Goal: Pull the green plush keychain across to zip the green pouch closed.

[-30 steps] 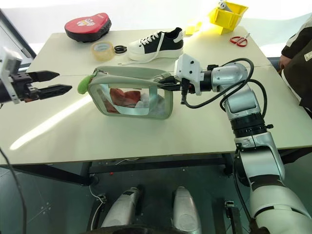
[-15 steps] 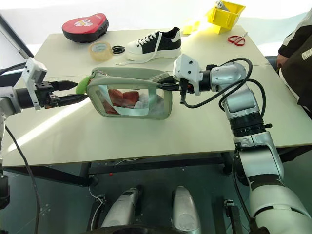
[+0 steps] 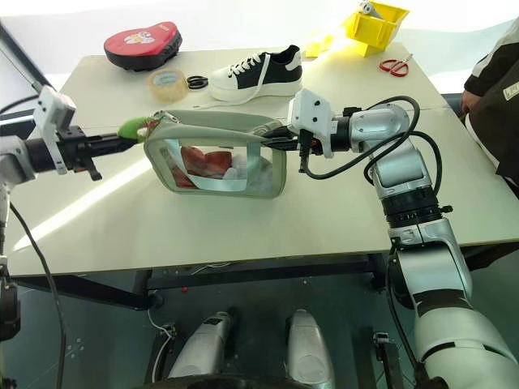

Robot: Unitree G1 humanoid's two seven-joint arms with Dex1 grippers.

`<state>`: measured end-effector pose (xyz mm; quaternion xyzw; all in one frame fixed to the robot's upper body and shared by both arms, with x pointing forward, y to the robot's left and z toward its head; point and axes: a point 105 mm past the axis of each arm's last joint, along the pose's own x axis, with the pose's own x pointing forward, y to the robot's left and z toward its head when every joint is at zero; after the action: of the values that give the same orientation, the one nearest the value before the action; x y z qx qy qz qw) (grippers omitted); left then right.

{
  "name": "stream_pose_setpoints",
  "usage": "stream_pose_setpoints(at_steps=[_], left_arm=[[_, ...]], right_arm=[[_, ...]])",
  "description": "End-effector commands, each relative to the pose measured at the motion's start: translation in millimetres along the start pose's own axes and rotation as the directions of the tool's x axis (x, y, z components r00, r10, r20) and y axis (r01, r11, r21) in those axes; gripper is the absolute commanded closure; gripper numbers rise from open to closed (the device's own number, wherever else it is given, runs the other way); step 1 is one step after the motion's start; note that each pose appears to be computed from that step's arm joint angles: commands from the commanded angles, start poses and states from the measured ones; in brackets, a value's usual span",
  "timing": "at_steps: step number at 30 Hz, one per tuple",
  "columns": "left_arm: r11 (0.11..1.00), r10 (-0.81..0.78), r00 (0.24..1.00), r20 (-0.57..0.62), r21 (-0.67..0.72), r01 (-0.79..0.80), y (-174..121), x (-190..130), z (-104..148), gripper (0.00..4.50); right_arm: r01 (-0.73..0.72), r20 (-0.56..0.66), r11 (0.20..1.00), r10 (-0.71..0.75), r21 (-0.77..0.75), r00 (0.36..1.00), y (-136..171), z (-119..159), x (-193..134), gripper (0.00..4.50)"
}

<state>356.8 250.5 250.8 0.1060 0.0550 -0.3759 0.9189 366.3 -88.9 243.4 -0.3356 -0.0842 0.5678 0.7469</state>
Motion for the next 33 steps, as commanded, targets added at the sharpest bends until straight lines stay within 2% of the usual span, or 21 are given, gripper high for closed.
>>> stream_pose_setpoints(at_steps=[1, 3, 6, 9, 12, 16, 19, 23, 28, 30, 33], left_arm=[[0.995, -0.033, 0.990, 0.140, 0.094, 0.020, -8.3, -4.3, 54.8, 4.44], [0.987, -0.086, 0.989, 0.121, 0.144, 0.068, -20.3, 8.5, 58.2, 4.44], [0.959, -0.146, 0.989, 0.037, 0.251, 0.133, -36.1, 28.0, 44.7, 4.44], [0.953, -0.185, 0.983, 0.009, 0.247, 0.177, -42.4, 42.3, 36.9, 4.44], [0.947, -0.189, 0.982, -0.028, 0.258, 0.189, -40.6, 42.3, 31.7, 3.54], [0.946, -0.127, 0.991, -0.033, 0.296, 0.131, -28.4, 32.9, 37.0, 1.54], [0.962, -0.082, 0.996, -0.022, 0.259, 0.085, -18.7, 20.0, 39.3, 0.08], [0.969, -0.110, 0.991, -0.080, 0.214, 0.125, -24.1, 10.0, 19.0, 0.08], [0.986, -0.080, 0.992, -0.102, 0.135, 0.093, -24.2, 19.1, -12.8, 0.08], [0.989, -0.078, 0.993, -0.090, 0.117, 0.088, -25.0, 22.9, -15.7, 0.08], [0.990, -0.072, 0.995, -0.067, 0.115, 0.079, -25.0, 24.1, -12.5, 0.91]], right_arm=[[0.017, 0.032, 0.999, -0.016, -0.052, 0.999, -6.1, 16.3, 0.2, 4.50], [0.012, 0.034, 0.999, -0.011, -0.051, 0.999, -4.8, 16.0, 1.1, 4.50], [0.010, 0.034, 0.999, -0.008, -0.050, 0.999, -4.2, 15.5, 1.8, 4.50], [0.017, 0.033, 0.999, -0.016, -0.048, 0.999, -4.9, 14.4, 1.4, 4.50], [0.017, 0.035, 0.999, -0.015, -0.047, 0.999, -4.7, 15.2, 1.5, 4.50], [0.018, 0.034, 0.999, -0.016, -0.049, 0.999, -4.1, 15.6, 0.7, 4.50], [0.029, 0.029, 0.999, -0.028, -0.039, 0.999, -4.7, 13.6, -1.9, 4.50], [0.029, 0.028, 0.999, -0.028, -0.036, 0.999, -5.0, 13.3, -2.6, 4.50], [0.025, 0.032, 0.999, -0.024, -0.039, 0.999, -6.2, 15.6, -0.9, 4.50], [0.020, 0.032, 0.999, -0.019, -0.041, 0.999, -5.9, 16.2, -0.9, 4.50], [0.015, 0.030, 0.999, -0.013, -0.041, 0.999, -5.6, 16.5, -1.3, 4.50]])
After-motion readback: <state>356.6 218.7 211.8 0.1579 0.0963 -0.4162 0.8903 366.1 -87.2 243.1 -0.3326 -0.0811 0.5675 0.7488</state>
